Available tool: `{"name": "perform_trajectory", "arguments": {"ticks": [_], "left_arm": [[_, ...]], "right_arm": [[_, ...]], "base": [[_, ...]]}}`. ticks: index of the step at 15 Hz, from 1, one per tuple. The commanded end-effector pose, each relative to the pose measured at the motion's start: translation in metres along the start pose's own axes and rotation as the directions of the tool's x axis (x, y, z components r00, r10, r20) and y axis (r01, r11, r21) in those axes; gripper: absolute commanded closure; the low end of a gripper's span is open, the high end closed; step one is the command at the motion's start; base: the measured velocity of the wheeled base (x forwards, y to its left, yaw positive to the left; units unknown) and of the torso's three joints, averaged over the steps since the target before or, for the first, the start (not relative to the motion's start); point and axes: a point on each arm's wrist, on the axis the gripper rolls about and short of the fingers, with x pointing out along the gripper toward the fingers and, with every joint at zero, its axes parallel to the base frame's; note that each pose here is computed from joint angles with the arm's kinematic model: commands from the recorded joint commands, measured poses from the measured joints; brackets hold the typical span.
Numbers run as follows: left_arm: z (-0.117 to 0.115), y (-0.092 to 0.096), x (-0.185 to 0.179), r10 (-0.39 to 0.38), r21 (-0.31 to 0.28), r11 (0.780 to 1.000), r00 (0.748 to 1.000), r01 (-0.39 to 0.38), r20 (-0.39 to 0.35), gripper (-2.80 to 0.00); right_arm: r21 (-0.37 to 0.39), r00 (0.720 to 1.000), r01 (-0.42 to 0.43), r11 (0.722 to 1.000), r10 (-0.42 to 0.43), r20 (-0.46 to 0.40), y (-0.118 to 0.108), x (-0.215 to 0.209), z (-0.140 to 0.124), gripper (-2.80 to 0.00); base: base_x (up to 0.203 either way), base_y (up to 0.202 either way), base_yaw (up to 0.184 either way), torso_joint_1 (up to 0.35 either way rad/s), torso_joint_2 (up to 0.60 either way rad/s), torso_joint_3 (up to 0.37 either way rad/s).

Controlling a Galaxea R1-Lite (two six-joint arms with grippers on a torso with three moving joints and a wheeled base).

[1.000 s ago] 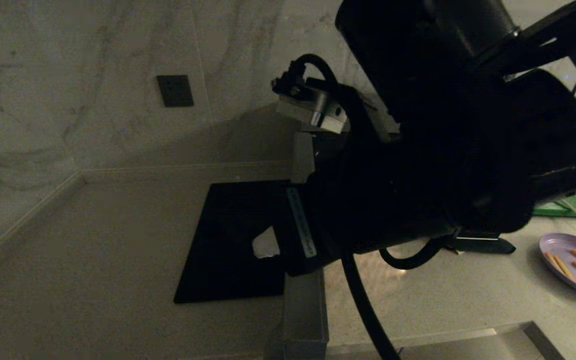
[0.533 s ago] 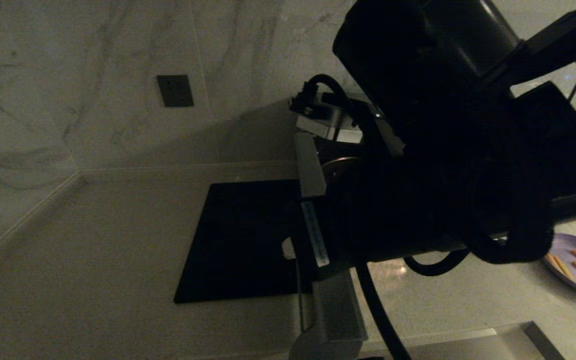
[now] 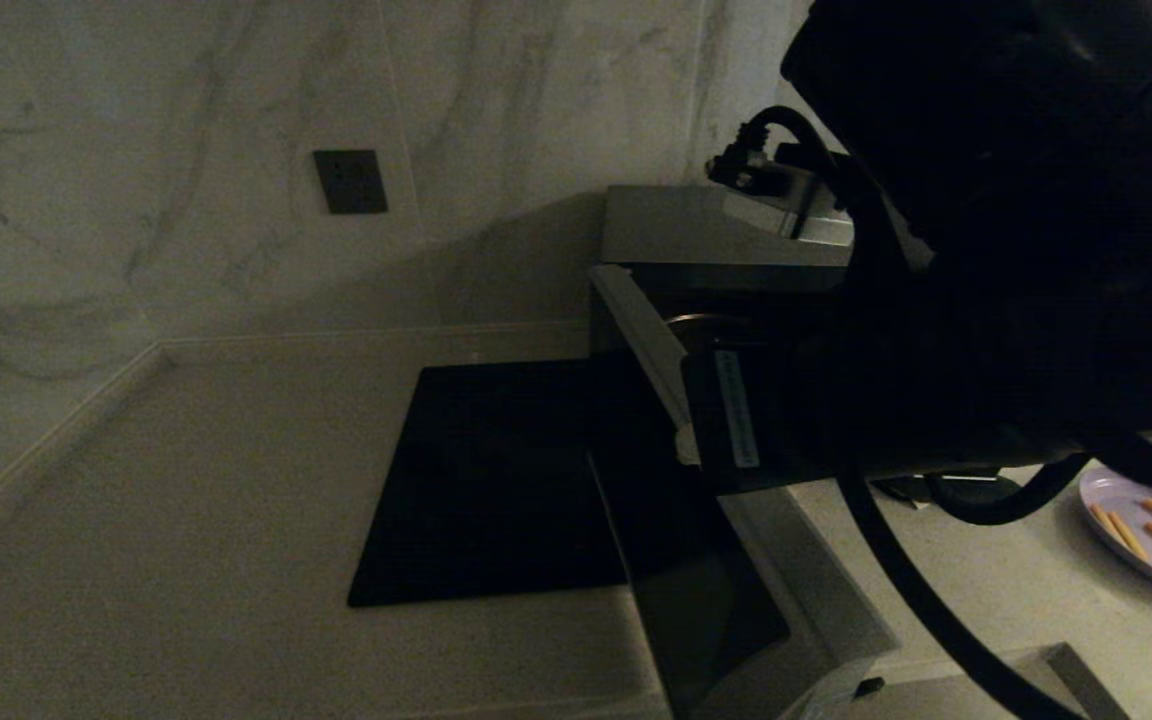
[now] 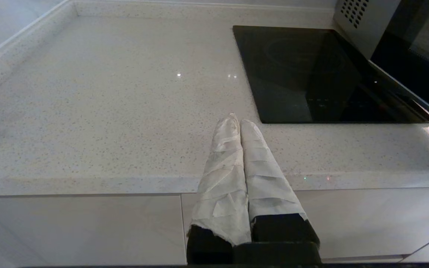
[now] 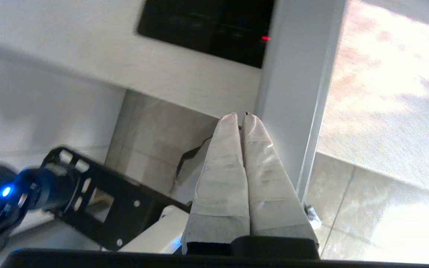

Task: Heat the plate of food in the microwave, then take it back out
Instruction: Close the microwave oven

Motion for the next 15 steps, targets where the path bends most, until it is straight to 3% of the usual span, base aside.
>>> {"name": "perform_trajectory", "arguments": {"ticks": [1,9,12,15], "left_arm": [[0.0,0.0,0.0,0.001,0.0,1.0,1.0,-0.001,-0.001,0.0],[0.0,0.0,0.0,0.001,0.0,1.0,1.0,-0.001,0.001,0.0],[0.0,0.0,0.0,0.001,0.0,1.0,1.0,-0.001,-0.001,0.0],[0.0,0.0,0.0,0.001,0.0,1.0,1.0,-0.001,-0.001,0.0]], "right_arm": [[0.035,0.998,0.064,0.997,-0.063,-0.026,-0.009,-0.003,-0.003,0.0],[0.134,0.985,0.174,0.976,-0.175,-0.003,-0.038,-0.003,0.01,0.0],[0.192,0.964,0.264,0.945,-0.264,-0.023,-0.058,0.005,0.014,0.0],[0.255,0.923,0.382,0.888,-0.382,-0.05,-0.088,0.017,0.02,0.0]], "base": [[0.0,0.0,0.0,0.0,0.0,0.0],[0.0,0.0,0.0,0.0,0.0,0.0],[0.0,0.0,0.0,0.0,0.0,0.0],[0.0,0.0,0.0,0.0,0.0,0.0]]}}
